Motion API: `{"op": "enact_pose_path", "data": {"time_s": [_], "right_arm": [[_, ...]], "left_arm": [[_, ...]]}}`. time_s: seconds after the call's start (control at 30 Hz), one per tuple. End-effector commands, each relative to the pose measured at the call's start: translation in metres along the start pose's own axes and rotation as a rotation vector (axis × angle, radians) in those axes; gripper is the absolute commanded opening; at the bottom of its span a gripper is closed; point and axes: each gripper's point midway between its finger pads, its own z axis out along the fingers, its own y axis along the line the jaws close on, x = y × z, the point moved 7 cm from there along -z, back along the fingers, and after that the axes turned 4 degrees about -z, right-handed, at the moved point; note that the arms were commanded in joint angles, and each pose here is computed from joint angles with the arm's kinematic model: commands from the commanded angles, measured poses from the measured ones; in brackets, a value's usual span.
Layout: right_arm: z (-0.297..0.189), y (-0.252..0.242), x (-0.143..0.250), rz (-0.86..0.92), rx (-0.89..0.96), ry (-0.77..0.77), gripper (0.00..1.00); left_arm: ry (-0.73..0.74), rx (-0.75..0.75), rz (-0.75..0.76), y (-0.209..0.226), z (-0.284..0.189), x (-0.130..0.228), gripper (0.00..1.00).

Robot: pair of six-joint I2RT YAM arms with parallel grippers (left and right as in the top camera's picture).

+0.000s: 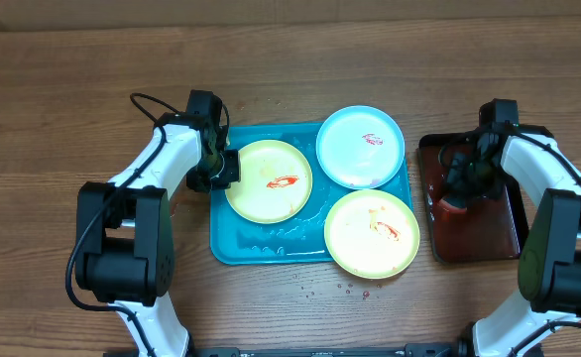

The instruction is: Clean dirty plates on tray and stack at the side

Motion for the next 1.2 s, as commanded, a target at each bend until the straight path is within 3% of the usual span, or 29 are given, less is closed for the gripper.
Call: {"op": "enact_pose_path", "data": {"time_s": [0.0, 0.03, 0.07, 0.1, 0.17, 0.33, 0.47, 0.67, 0.83, 0.97, 1.17], "right_arm": [[-0.006, 0.001, -0.005, -0.002, 0.015, -0.018, 0.04], [-0.006, 0.0, -0.003, -0.001, 0.017, -0.008, 0.04], [-0.006, 0.0, -0.001, 0.009, 0.019, 0.004, 0.08], [-0.006, 0.0, 0.0, 0.024, 0.021, 0.014, 0.19], [-0.006, -0.001, 0.004, 0.069, 0.024, 0.032, 0.23], [-0.006, -0.001, 0.008, 0.107, 0.027, 0.058, 0.22], [-0.006, -0.001, 0.009, 0.107, 0.028, 0.061, 0.04], [-0.016, 0.0, 0.006, 0.106, 0.025, 0.049, 0.04], [-0.071, 0.008, -0.008, 0.094, -0.02, -0.018, 0.04], [-0.122, 0.037, -0.014, 0.002, -0.171, -0.079, 0.04], [-0.157, 0.115, -0.006, -0.209, -0.317, -0.138, 0.04]], "left_arm": [[0.012, -0.038, 0.019, 0.004, 0.009, 0.0, 0.04], [0.012, -0.038, 0.019, 0.004, 0.009, 0.0, 0.04], [0.012, -0.038, 0.02, 0.004, 0.009, 0.0, 0.04], [0.014, -0.039, 0.02, 0.004, 0.009, 0.0, 0.04], [0.018, -0.04, 0.02, 0.004, 0.009, 0.001, 0.04], [0.025, -0.042, 0.019, 0.005, 0.009, 0.002, 0.04], [0.025, -0.042, 0.019, 0.004, 0.009, 0.002, 0.04], [0.025, -0.042, 0.019, 0.004, 0.009, 0.002, 0.04], [0.026, -0.042, 0.019, 0.004, 0.009, 0.002, 0.04], [0.027, -0.042, 0.019, 0.004, 0.009, 0.002, 0.04], [0.036, -0.019, 0.049, 0.002, 0.009, 0.003, 0.04]]}}
